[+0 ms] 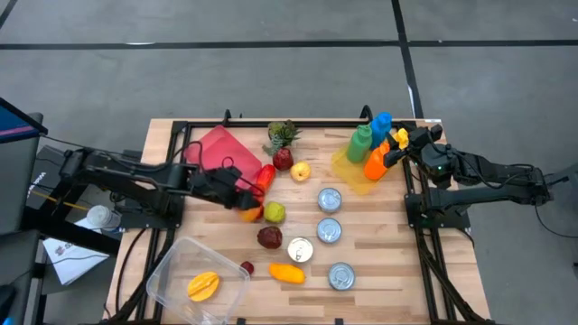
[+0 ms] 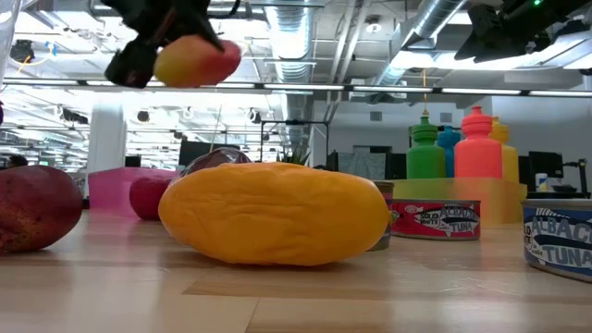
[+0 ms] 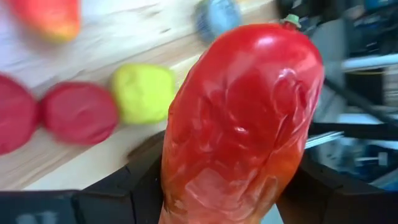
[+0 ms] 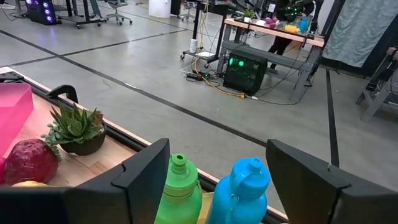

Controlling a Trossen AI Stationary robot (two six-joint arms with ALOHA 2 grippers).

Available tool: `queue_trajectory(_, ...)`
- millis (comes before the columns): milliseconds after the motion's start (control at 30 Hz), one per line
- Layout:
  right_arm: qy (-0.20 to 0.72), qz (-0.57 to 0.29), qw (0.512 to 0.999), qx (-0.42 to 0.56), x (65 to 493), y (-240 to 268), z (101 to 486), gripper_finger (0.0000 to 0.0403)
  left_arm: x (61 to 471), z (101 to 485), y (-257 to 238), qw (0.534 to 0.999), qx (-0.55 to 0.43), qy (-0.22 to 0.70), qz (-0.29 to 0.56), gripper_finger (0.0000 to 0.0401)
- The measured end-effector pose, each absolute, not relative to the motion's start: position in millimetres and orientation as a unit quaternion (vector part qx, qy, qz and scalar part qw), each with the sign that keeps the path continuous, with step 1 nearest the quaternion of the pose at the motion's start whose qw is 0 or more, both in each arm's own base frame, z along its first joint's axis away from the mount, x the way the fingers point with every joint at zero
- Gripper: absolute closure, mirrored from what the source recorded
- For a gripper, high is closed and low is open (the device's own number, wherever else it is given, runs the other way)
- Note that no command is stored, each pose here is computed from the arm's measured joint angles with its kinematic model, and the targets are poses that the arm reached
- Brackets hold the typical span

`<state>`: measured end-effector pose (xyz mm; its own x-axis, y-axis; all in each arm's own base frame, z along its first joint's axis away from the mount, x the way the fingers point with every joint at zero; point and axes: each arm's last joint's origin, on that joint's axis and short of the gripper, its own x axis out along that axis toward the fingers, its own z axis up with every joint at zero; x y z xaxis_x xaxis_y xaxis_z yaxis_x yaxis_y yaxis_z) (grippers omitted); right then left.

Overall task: Pick & Place Food Item
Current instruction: Put the bottom red mango into the transparent bin

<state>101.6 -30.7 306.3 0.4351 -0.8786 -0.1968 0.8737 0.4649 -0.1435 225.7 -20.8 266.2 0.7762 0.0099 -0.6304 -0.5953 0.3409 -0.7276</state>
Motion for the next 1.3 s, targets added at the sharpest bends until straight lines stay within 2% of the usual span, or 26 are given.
queue_trajectory(333,0.121,-0.514,0.849,-0.008,101.9,-30.6,306.5,0.0143,236.9,288.1,-21.6,0.796,-0.567,0.171,0.126,0.0168)
queue_trajectory(433,0.119,-0.483,0.868,0.004,104.2,-29.6,307.2,0.0143,239.0,293.2,-21.8,0.804,-0.565,0.149,0.108,0.0166)
queue_trajectory(533,0.109,-0.413,0.904,0.028,109.0,-26.8,310.1,0.0149,240.7,298.0,-22.0,0.807,-0.569,0.129,0.093,0.0166)
queue_trajectory(667,0.082,-0.331,0.939,0.041,114.4,-23.3,317.2,0.0203,242.1,302.3,-22.1,0.808,-0.573,0.11,0.079,0.0167)
queue_trajectory(733,0.064,-0.299,0.951,0.041,116.5,-21.8,321.6,0.025,242.4,303.6,-22.2,0.809,-0.574,0.104,0.075,0.0166)
queue_trajectory(867,0.036,-0.253,0.966,0.03,118.8,-19.6,328.5,0.0369,243.1,306.3,-22.3,0.809,-0.576,0.094,0.066,0.0166)
queue_trajectory(900,0.032,-0.244,0.969,0.027,119.1,-19.2,329.6,0.0385,243.3,307.2,-22.4,0.809,-0.577,0.09,0.063,0.0167)
queue_trajectory(1033,0.014,-0.198,0.98,0.027,120.5,-16.8,333.6,0.0381,243.0,314.3,-22.9,0.809,-0.582,0.07,0.035,0.0167)
queue_trajectory(1167,-0.006,-0.102,0.995,0.02,122.3,-11.4,338.1,0.0399,240.5,322.6,-22.8,0.814,-0.578,0.044,0.013,0.0165)
queue_trajectory(1300,-0.038,-0.009,0.999,0.022,122.7,-6.1,344.7,0.0398,236.2,331.3,-20.0,0.819,-0.573,0.016,-0.002,0.0166)
